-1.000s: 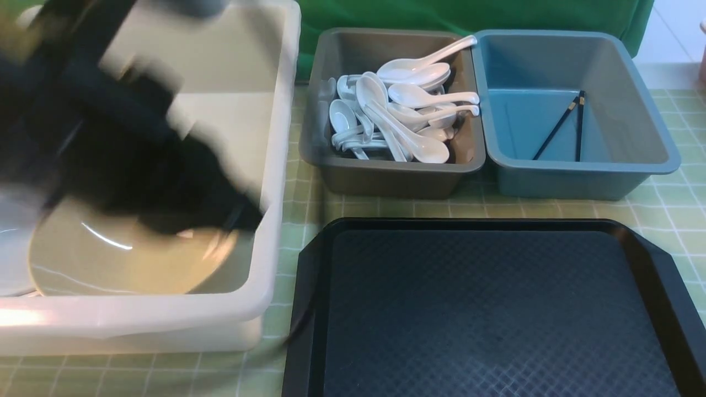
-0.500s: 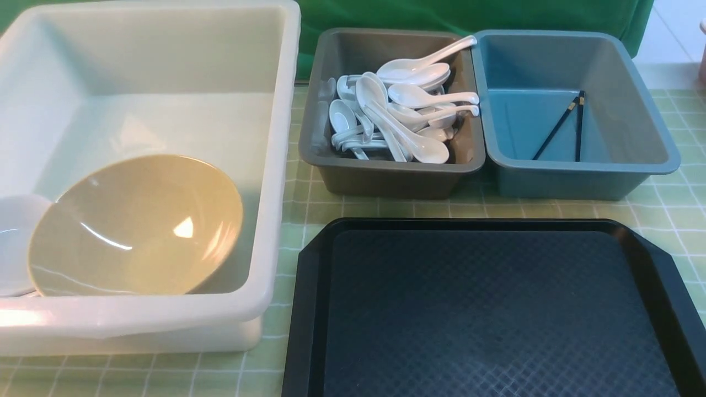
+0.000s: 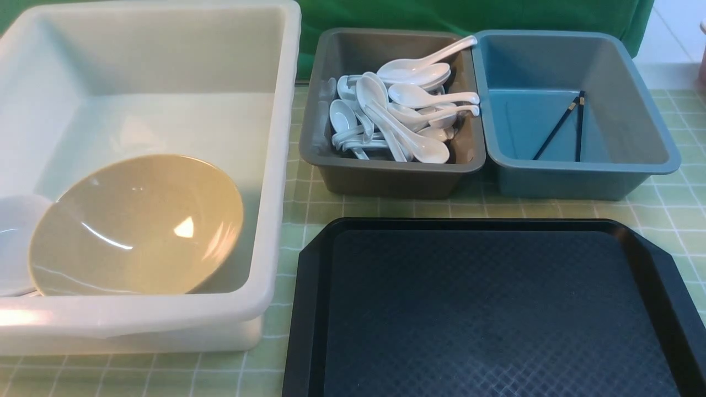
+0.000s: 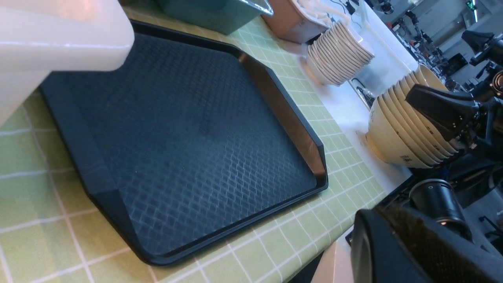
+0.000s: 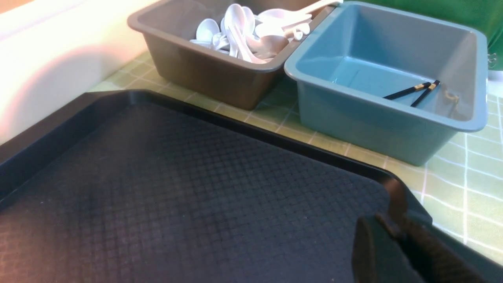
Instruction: On green table put chopsticks spoon bowls plates into blue grey white boxes.
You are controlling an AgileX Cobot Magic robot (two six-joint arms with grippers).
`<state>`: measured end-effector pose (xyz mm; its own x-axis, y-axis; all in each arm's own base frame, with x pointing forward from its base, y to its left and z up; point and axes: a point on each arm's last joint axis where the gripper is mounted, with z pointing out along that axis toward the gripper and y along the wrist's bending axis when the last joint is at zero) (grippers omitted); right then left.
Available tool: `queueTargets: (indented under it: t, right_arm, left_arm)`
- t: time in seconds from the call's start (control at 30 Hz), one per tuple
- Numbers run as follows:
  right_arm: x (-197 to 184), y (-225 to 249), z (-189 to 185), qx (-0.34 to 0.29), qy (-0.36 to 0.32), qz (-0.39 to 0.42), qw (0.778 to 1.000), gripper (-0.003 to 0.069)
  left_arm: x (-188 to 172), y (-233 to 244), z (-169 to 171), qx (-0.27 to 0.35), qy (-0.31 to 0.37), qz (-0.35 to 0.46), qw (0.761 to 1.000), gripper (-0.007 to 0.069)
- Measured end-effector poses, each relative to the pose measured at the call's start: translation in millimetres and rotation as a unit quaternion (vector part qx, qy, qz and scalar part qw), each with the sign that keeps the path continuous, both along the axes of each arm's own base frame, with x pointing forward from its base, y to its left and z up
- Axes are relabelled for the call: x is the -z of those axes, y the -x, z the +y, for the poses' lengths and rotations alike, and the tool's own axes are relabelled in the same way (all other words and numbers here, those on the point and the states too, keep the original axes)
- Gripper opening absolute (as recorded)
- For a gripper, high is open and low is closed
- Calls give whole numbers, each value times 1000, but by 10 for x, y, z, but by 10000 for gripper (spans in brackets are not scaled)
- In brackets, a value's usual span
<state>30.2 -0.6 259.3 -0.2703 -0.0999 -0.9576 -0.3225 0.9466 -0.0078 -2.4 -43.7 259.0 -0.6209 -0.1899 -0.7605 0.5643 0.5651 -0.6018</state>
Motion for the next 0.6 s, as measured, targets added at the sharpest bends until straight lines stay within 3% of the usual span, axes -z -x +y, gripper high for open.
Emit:
queueTargets:
  t: [0.33, 0.43, 0.6]
  right_arm:
    - [1, 0, 0, 0, 0, 1, 1000, 99]
    - [1, 0, 0, 0, 0, 1, 1000, 101]
    - [1, 0, 0, 0, 0, 1, 1000, 103]
  left_arm:
    - [7, -3, 4, -1, -6, -2, 1000, -2]
    - [34, -68, 49, -27, -51, -50, 997, -2]
    - [88, -244, 97, -97, -54, -122, 986, -2]
